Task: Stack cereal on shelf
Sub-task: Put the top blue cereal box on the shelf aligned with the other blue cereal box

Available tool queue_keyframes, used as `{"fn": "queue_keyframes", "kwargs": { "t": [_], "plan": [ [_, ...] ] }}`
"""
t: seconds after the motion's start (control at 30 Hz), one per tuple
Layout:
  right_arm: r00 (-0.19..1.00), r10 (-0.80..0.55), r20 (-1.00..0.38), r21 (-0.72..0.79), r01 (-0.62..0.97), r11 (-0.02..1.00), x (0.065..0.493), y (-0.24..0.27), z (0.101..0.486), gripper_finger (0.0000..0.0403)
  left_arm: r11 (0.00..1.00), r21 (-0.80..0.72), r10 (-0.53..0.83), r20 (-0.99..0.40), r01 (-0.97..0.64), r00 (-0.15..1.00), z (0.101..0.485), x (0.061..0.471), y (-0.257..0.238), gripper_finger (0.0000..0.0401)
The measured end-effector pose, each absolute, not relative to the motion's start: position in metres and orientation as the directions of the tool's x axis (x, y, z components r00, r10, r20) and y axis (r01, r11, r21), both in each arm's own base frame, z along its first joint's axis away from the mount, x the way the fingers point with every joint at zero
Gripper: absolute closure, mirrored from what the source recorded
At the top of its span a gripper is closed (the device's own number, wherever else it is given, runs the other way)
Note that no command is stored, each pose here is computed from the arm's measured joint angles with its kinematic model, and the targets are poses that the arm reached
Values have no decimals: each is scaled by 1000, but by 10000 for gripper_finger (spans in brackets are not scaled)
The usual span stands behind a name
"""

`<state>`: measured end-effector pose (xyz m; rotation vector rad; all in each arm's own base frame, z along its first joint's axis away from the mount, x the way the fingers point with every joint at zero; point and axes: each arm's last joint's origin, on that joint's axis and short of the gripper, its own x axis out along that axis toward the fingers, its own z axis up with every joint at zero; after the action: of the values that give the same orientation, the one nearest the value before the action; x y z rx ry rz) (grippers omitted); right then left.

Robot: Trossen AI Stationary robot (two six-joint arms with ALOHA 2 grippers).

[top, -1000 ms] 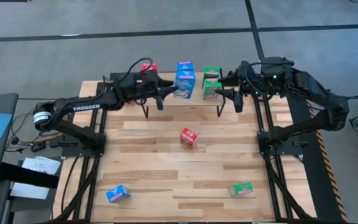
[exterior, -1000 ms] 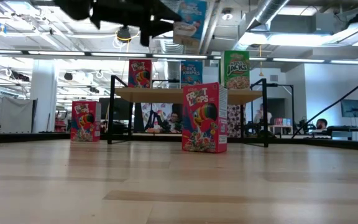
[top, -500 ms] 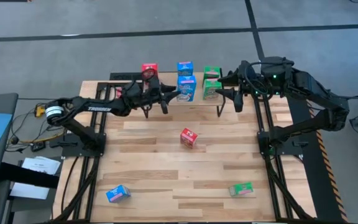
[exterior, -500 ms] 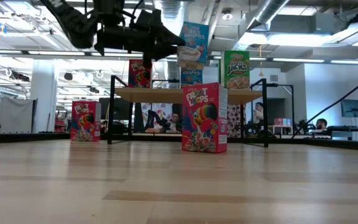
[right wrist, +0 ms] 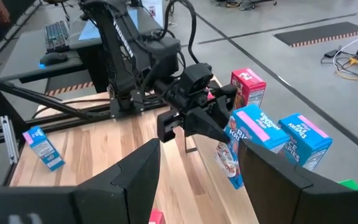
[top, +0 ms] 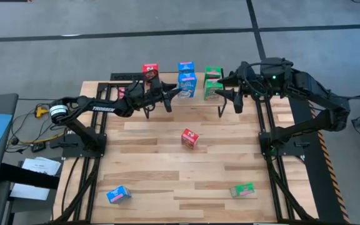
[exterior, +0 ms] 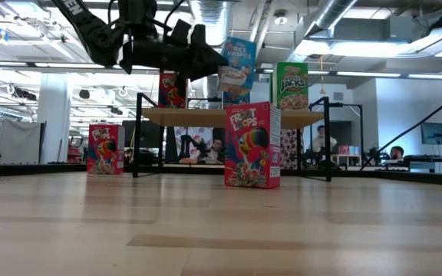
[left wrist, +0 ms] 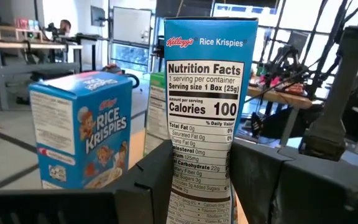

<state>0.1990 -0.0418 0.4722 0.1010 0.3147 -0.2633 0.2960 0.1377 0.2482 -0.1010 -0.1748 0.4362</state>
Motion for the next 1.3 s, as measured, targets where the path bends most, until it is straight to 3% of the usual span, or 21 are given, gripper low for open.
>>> {"fn": "queue_keyframes", "kwargs": {
  "t": [0.5,1.3],
  "plan": [
    [892,-231,-389,52,271,961,222,-46,458,163,892,-75,452,103,-446,886,244,296,139,275],
    [871,-234,-431,50,282,958,222,-48,454,163,888,-177,440,66,-424,895,241,291,149,275]
  ]
}}
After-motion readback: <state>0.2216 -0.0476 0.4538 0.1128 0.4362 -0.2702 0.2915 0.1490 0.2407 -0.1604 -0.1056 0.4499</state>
